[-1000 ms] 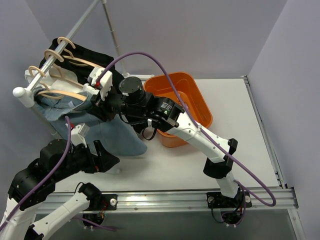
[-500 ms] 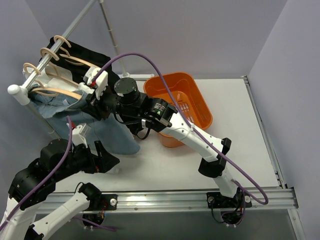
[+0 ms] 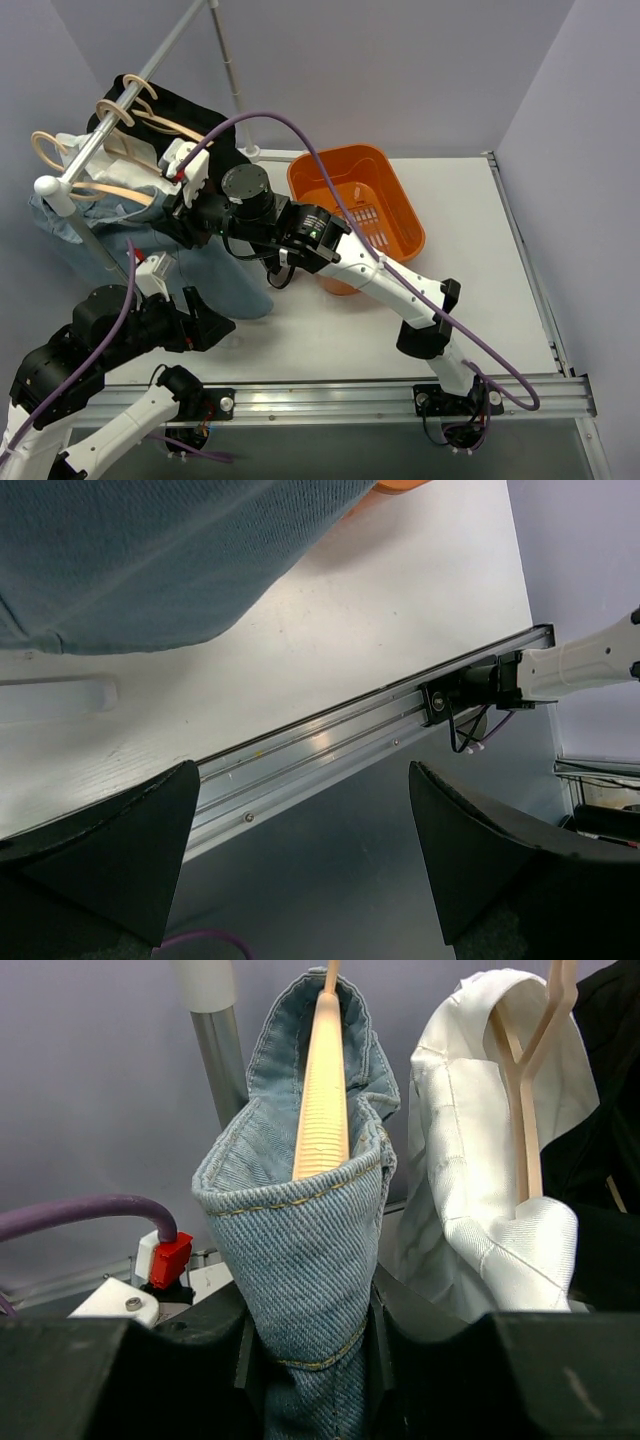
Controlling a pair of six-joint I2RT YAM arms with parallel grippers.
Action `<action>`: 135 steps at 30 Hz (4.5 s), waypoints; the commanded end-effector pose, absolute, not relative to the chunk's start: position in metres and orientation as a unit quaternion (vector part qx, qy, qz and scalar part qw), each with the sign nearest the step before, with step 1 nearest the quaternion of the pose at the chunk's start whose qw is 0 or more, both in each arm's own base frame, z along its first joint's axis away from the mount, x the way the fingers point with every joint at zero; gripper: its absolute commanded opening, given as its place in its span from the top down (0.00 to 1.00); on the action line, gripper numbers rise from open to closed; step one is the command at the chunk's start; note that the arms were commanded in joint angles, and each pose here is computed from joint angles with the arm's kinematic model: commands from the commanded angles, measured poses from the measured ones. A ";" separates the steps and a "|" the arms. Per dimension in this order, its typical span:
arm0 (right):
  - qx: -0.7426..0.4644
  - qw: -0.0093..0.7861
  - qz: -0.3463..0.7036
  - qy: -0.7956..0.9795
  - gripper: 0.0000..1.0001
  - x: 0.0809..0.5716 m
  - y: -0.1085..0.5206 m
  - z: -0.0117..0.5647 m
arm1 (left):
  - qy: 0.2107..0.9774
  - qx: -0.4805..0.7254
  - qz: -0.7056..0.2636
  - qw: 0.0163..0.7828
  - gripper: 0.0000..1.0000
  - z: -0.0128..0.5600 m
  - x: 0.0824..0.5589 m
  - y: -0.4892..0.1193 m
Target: Remove the skirt from the hanger
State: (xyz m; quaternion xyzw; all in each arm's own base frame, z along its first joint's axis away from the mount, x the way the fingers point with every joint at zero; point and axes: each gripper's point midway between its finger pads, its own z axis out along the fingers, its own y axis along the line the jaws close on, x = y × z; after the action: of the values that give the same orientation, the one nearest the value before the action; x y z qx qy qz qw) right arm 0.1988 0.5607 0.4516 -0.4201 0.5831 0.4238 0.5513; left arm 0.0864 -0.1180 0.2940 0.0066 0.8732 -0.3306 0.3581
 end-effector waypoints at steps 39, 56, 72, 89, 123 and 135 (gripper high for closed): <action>-0.307 0.479 0.459 0.682 1.00 0.132 0.366 0.437 | 0.808 -0.016 -0.358 0.467 0.23 0.449 0.160 -0.152; -0.259 0.452 0.517 0.679 1.00 0.097 0.311 0.455 | 0.806 -0.050 -0.348 0.475 0.35 0.460 0.183 -0.158; -0.257 0.465 0.541 0.652 1.00 0.097 0.322 0.479 | 0.812 -0.039 -0.357 0.460 0.40 0.439 0.196 -0.177; -0.254 0.469 0.552 0.642 1.00 0.094 0.320 0.495 | 0.797 -0.045 -0.366 0.478 0.61 0.439 0.209 -0.184; -0.252 0.440 0.519 0.688 0.32 0.096 0.315 0.495 | 0.788 0.009 -0.283 0.546 0.98 0.468 0.211 -0.152; -0.263 0.434 0.503 0.700 0.37 0.103 0.330 0.483 | 0.791 0.019 -0.276 0.546 0.98 0.466 0.217 -0.156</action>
State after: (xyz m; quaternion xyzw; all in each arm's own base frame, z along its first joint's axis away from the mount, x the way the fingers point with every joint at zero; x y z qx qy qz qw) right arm 0.1053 0.3323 0.4633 -0.2600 0.7219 0.4879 0.4163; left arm 0.2138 -0.1541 0.4324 0.0229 0.8271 -0.2481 0.5038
